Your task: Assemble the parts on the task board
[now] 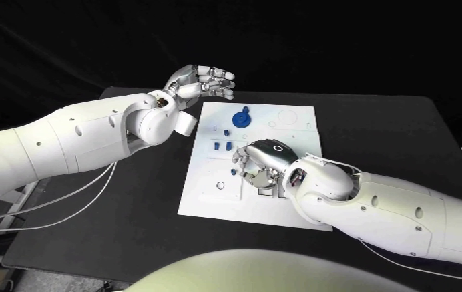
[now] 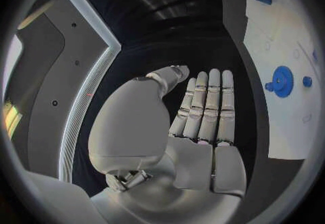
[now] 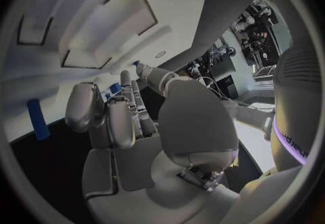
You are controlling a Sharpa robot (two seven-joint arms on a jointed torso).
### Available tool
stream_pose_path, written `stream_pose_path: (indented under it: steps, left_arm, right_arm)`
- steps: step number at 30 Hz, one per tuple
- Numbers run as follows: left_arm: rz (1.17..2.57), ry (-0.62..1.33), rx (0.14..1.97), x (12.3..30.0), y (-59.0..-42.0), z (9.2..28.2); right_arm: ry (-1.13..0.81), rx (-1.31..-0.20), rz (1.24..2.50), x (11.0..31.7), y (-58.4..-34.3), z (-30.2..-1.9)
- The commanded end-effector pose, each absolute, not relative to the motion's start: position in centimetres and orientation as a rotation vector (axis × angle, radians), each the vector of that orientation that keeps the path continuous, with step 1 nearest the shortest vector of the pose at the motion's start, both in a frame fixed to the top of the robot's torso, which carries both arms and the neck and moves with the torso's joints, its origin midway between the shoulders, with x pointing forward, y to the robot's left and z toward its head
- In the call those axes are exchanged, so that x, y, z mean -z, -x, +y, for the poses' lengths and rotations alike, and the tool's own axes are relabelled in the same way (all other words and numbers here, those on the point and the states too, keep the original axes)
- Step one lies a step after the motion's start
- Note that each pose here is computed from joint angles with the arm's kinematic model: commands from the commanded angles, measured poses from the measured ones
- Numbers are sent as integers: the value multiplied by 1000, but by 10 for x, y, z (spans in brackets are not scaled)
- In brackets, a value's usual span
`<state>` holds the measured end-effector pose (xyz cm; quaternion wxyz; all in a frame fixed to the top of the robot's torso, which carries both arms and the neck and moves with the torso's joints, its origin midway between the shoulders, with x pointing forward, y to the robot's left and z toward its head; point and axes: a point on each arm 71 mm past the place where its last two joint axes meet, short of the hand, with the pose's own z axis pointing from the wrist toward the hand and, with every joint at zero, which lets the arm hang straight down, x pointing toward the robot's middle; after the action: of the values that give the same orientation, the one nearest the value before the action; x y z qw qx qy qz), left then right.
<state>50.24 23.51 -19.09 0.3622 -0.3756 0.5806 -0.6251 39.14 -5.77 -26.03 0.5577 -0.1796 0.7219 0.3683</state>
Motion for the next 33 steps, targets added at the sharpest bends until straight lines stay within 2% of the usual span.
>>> stream_pose_path:
  steps: [1, 7, 13, 20, 33]
  left_arm:
    - [1501, 954, 1621, 190, -502, 234]
    - [1501, 954, 1618, 190, -502, 236]
    - [1498, 955, 1614, 190, -502, 237]
    - [1498, 955, 1616, 190, -502, 238]
    - [1498, 955, 1614, 190, -502, 239]
  right_arm:
    - [392, -877, 1654, 247, -391, -65]
    - [348, -846, 1632, 221, -401, -94]
    - [337, -749, 1673, 204, -422, -129]
    - [363, -673, 1735, 206, -438, -149]
    - [400, -639, 1799, 219, -443, -150]
